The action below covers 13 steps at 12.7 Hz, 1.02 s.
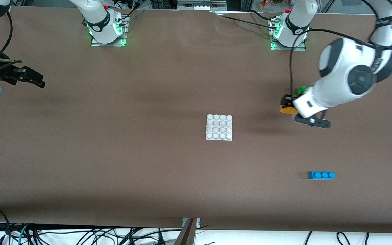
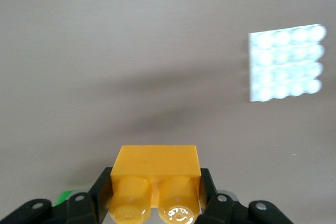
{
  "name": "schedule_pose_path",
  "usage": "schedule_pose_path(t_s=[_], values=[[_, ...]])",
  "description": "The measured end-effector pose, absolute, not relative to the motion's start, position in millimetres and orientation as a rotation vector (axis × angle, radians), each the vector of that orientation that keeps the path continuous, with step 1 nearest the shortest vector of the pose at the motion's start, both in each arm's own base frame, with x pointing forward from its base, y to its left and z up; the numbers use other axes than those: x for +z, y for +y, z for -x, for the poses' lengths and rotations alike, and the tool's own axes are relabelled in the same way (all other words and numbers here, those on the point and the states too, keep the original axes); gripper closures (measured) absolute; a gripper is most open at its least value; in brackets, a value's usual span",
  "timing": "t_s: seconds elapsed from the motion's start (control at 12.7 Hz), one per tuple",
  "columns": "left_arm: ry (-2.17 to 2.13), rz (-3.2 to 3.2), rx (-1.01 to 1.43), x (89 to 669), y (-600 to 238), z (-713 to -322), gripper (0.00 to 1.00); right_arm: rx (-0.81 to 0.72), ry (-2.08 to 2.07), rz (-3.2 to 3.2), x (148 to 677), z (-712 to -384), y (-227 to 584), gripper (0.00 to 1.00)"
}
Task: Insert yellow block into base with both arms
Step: 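Lower the yellow block onto the base plate studs with the left gripper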
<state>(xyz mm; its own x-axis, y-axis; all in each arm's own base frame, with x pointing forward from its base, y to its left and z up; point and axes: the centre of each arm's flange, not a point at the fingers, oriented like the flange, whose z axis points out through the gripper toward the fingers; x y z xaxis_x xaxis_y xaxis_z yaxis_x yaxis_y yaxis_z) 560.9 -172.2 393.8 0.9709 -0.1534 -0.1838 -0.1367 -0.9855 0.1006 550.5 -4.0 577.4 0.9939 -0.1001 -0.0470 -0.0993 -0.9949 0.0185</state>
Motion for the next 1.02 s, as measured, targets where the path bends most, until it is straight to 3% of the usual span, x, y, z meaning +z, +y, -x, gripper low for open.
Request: schedule_pose_path(t_s=[0.39,1.02], values=[[-0.087,-3.035,-0.275,353,-309,-547,0.32,-0.078,-0.158,-3.12,576,-551,-5,0.0],[-0.004,-2.988,-0.298,266,-387,-577,0.32,-0.082,-0.173,-3.12,575,-552,-10,0.0]])
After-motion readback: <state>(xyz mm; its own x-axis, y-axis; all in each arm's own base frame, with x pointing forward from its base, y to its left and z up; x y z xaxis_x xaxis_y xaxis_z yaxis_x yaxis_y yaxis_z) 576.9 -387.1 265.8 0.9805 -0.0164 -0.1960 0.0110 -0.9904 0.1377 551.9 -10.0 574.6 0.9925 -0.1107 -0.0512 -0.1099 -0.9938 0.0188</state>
